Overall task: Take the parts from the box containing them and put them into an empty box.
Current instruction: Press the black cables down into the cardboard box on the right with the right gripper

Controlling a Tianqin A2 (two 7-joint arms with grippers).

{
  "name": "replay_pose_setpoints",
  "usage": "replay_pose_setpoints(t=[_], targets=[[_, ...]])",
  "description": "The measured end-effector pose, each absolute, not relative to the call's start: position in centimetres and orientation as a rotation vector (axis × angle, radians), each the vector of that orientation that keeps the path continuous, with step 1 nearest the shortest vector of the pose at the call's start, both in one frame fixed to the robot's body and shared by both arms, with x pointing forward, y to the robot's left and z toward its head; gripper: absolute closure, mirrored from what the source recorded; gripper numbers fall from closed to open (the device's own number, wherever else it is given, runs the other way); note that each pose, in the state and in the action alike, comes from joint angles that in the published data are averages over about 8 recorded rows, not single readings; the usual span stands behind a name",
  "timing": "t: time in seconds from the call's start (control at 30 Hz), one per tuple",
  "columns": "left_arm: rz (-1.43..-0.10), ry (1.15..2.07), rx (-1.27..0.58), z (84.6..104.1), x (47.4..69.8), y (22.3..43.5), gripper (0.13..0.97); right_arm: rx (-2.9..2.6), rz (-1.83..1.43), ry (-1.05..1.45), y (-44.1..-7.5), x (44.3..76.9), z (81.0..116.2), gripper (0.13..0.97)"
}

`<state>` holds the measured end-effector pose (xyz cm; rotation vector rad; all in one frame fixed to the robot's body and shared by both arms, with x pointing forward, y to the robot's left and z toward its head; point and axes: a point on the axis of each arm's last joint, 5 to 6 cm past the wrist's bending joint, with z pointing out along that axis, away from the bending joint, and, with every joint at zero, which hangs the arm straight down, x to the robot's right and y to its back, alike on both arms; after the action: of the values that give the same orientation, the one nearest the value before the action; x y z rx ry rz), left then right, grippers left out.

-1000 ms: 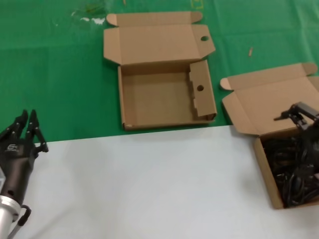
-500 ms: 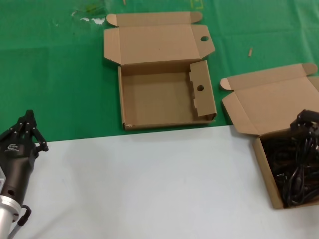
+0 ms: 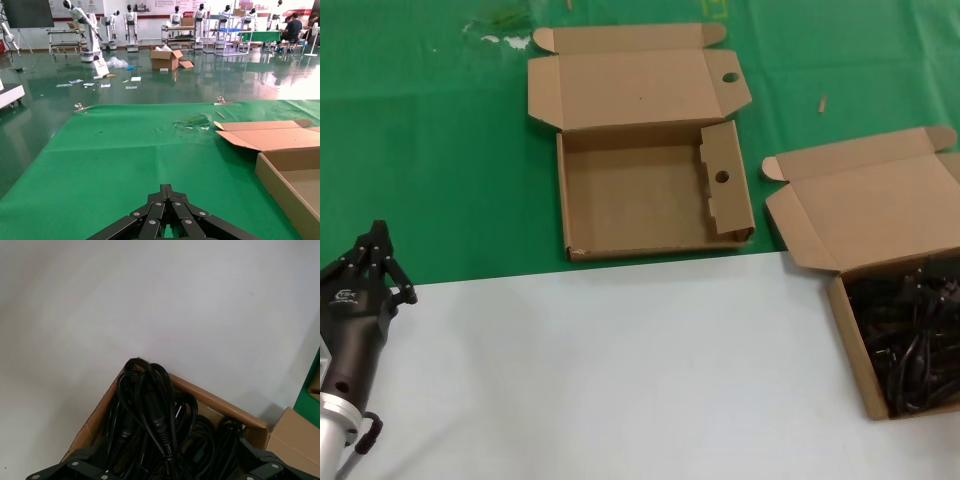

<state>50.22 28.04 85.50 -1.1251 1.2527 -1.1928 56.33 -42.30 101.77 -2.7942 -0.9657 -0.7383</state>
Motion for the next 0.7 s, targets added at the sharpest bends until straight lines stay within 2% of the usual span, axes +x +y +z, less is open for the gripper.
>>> replay_pose_setpoints(t=[0.1, 0.37, 0.7], targets=[[-1.193, 1.253, -1.125, 85.5, 50.2, 28.0, 0.957, -2.793, -0.735, -0.965, -42.5, 56.5, 101.3, 0.187], [-1.193, 1.253, -1.125, 85.5, 50.2, 28.0, 0.957, -2.793, -0.724, -0.95, -42.9, 56.9, 100.3, 0.309], [-1.193, 1.253, -1.125, 85.5, 50.2, 28.0, 0.957, -2.796, -0.727, -0.94, -42.8, 57.7, 100.4, 0.522]])
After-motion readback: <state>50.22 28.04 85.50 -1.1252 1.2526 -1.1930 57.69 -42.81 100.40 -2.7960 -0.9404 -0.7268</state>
